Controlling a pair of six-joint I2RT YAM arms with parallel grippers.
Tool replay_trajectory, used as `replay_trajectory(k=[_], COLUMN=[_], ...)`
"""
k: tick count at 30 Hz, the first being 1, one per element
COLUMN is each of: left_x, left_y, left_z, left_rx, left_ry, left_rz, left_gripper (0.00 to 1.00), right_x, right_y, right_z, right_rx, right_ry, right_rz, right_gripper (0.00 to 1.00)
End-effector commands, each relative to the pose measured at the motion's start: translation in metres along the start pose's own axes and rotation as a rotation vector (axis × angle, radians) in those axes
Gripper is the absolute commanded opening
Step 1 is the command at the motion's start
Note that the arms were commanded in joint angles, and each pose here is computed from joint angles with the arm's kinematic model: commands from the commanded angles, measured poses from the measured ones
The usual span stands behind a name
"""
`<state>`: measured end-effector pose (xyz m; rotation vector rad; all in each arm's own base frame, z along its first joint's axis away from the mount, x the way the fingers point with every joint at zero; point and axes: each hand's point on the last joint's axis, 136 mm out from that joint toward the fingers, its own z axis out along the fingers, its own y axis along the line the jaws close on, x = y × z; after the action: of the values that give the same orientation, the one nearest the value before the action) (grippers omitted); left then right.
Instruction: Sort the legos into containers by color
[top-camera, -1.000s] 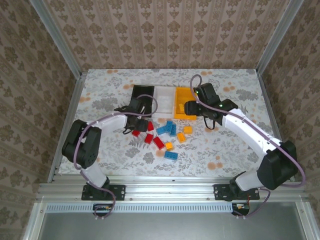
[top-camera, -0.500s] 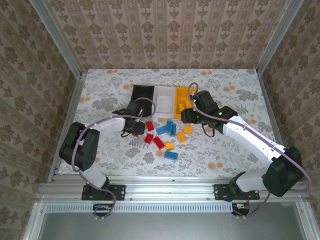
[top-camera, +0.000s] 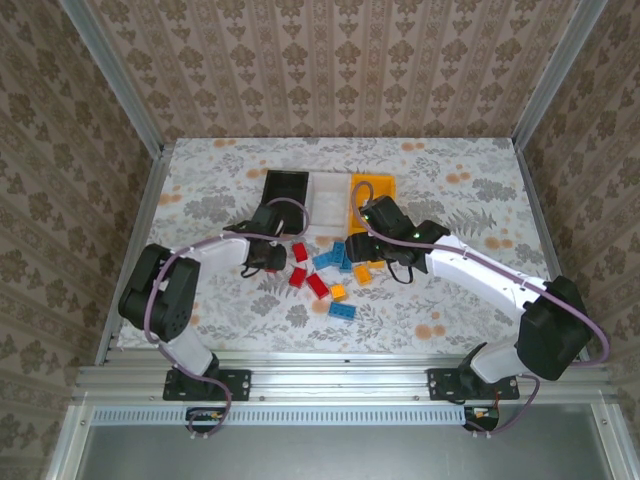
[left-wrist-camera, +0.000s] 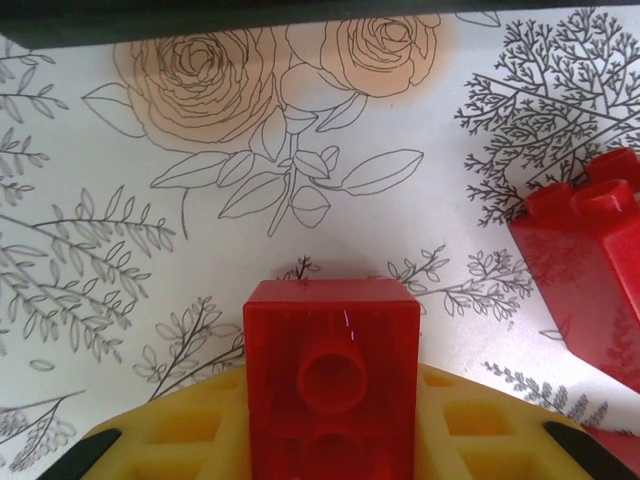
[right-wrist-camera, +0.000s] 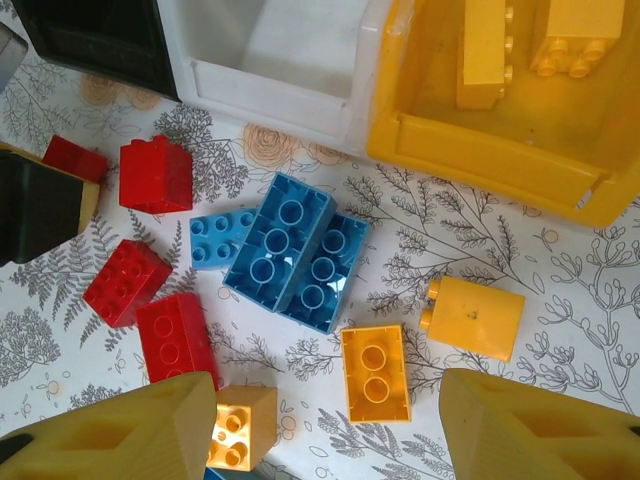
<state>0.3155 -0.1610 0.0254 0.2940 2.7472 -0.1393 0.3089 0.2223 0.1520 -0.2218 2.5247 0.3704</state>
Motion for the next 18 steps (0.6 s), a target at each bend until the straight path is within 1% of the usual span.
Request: replay_trajectory(k=[1, 3, 5, 6, 8, 12, 14, 16, 17, 18], left_x=[-0.018, -0.041, -0.069, -0.085, -0.112, -0.153, -0.166, -0.177, -0.183, -0.186], left_y=[-0.003, -0.007, -0.003, 0.001, 0.006, 0.001, -0.005, -0.008, 0.006, 0.006], left_z=[-0.032, -0.058, -0.083, -0.092, -0.098, -0.075, -0.06, -0.048, -0.042, -0.037], left_rx=[0.021, 0.034, 0.009, -0.018, -0.051, -0.095, -0.092, -0.097, -0.106, -0.091], left_ry=[-0.07, -0.146, -0.231, -0.266, -0.29, -0.219, -0.188, -0.184, -0.171, -0.161], left_rz=[-0.028, -0.034, -0.05, -0.06, -0.066, -0.021, -0.003, -0.001, -0.035, -0.046], left_gripper=[0.24, 0.24, 0.24, 0.25, 0.26, 0.24, 0.23, 0.23, 0.23, 0.23], right_x=[-0.002, -0.001, 0.001, 0.001, 0.003, 0.007, 0.008, 0.011, 0.012, 0.011], right_y=[0.0, -0.001, -0.001, -0.001, 0.0, -0.002, -0.003, -0.004, -0.004, -0.003], right_z=[0.003, 0.004, 0.007, 0.009, 0.013, 0.017, 0.017, 0.016, 0.016, 0.015], right_rx=[0.009, 0.013, 0.013, 0.012, 0.006, 0.012, 0.017, 0.012, 0.01, 0.003], right_ry=[-0.01, -0.01, -0.01, -0.009, -0.001, 0.008, 0.007, 0.009, 0.009, 0.007], right_rz=[0.01, 0.01, 0.014, 0.017, 0.023, 0.023, 0.023, 0.025, 0.029, 0.034], right_gripper=[0.62, 0.62, 0.62, 0.62, 0.62, 0.62, 0.62, 0.62, 0.62, 0.62])
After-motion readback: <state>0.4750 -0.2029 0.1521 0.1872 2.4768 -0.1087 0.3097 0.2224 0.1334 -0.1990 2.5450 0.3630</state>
